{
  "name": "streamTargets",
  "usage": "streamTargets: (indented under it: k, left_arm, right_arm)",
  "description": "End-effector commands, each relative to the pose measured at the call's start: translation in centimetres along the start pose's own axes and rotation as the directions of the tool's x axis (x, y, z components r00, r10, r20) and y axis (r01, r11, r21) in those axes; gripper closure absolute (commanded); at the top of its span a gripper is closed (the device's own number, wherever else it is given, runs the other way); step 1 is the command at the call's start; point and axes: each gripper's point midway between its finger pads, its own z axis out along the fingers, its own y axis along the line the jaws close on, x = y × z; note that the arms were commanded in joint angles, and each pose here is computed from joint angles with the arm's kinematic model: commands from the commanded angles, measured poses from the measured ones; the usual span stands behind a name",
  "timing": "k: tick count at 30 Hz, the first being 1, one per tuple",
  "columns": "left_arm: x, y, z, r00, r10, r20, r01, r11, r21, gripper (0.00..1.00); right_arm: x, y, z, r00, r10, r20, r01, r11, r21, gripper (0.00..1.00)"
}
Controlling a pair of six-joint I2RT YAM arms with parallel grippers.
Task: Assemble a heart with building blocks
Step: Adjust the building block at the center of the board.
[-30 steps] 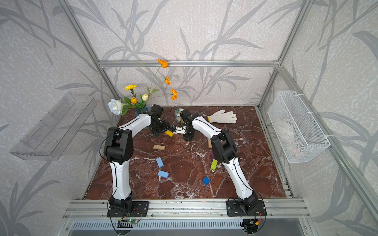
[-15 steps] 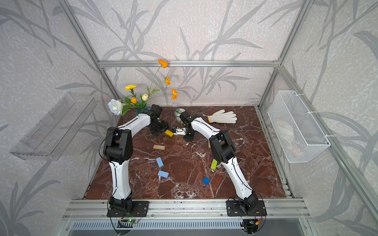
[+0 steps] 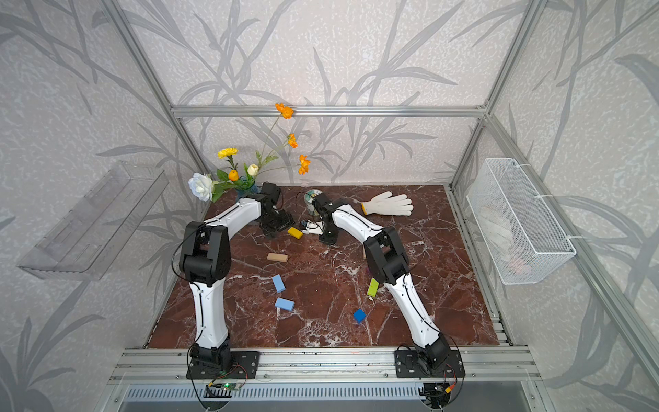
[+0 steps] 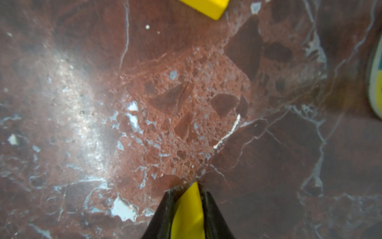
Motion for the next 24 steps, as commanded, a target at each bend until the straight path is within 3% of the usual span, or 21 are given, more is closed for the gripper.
streamTargets:
  k: [1,14,24]
  left_arm:
    - [-0.4,-0.4,-1.7,1.0,-0.006,0.024,0.005,1.0,0.021,0.18]
    - [-0.3,-0.3,-1.6,1.0,-0.008,0.02,0.007,1.0,0.02,0.18]
    - [-0.2,-0.3,-1.6,1.0,-0.009,0.021,0.009,1.0,0.022,0.17]
  right_arm:
    - [0.1,-0.1,0.7,0.999,0.029,-0.021,-0.029,1.0,-0.002,0.75]
    - [0.0,0.5,0.5,1.0,0.016,-0.009,-0.017,0.999,-0.03,0.73]
    - [0.1,0.8,0.4,1.0,0.005,-0.007,-0.005,0.999,-0.045,0.58]
